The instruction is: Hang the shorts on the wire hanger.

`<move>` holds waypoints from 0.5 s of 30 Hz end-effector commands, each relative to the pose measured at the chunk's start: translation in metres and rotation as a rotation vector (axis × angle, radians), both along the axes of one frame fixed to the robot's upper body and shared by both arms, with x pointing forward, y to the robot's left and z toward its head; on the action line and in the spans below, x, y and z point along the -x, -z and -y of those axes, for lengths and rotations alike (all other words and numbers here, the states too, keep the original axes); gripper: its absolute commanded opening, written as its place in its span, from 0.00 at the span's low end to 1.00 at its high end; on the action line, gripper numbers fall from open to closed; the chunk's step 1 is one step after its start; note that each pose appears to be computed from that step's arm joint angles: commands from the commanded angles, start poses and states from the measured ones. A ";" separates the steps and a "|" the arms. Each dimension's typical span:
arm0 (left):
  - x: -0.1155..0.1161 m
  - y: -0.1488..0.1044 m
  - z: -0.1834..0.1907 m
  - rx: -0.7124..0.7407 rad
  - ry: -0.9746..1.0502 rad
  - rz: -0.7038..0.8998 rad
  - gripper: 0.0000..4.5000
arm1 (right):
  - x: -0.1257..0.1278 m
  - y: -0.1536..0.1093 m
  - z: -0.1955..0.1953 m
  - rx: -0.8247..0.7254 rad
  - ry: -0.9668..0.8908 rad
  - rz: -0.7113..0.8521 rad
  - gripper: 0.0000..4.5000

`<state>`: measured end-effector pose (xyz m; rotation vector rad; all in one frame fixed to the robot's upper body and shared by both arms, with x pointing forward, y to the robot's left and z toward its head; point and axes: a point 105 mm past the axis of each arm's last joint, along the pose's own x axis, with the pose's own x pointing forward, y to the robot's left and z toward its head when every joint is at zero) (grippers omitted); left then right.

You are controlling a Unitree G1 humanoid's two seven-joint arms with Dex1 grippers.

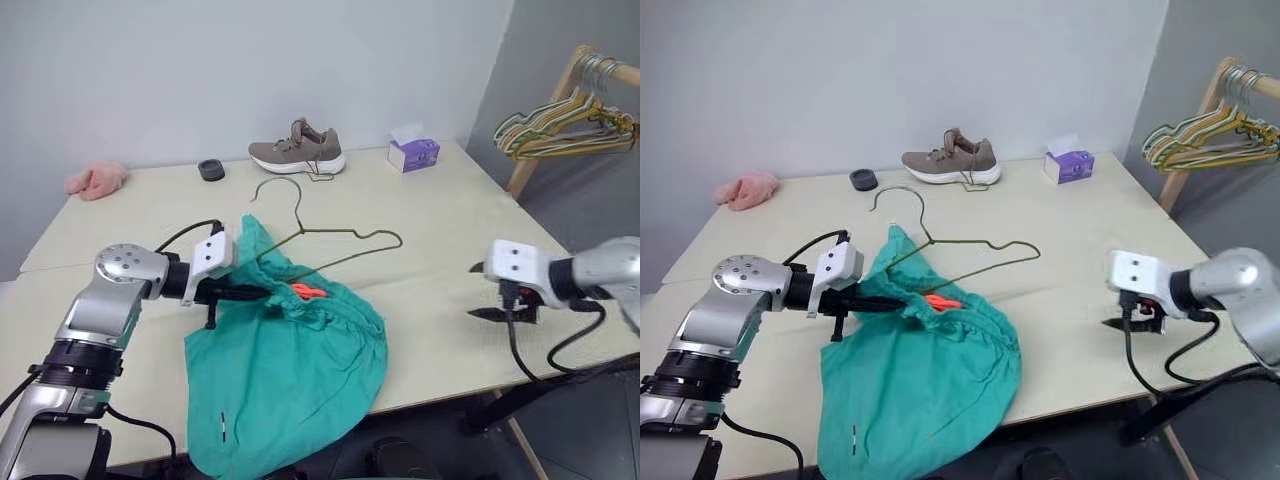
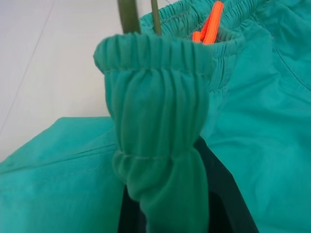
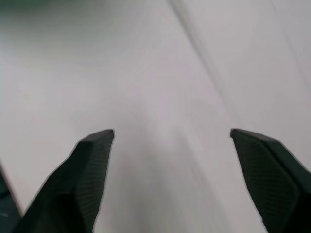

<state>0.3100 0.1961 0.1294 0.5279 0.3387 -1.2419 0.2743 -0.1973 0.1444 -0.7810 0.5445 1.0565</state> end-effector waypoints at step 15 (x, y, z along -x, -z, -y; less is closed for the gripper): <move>-0.016 -0.029 0.007 0.064 -0.028 0.107 0.00 | 0.035 0.039 -0.121 -0.609 0.235 -0.420 1.00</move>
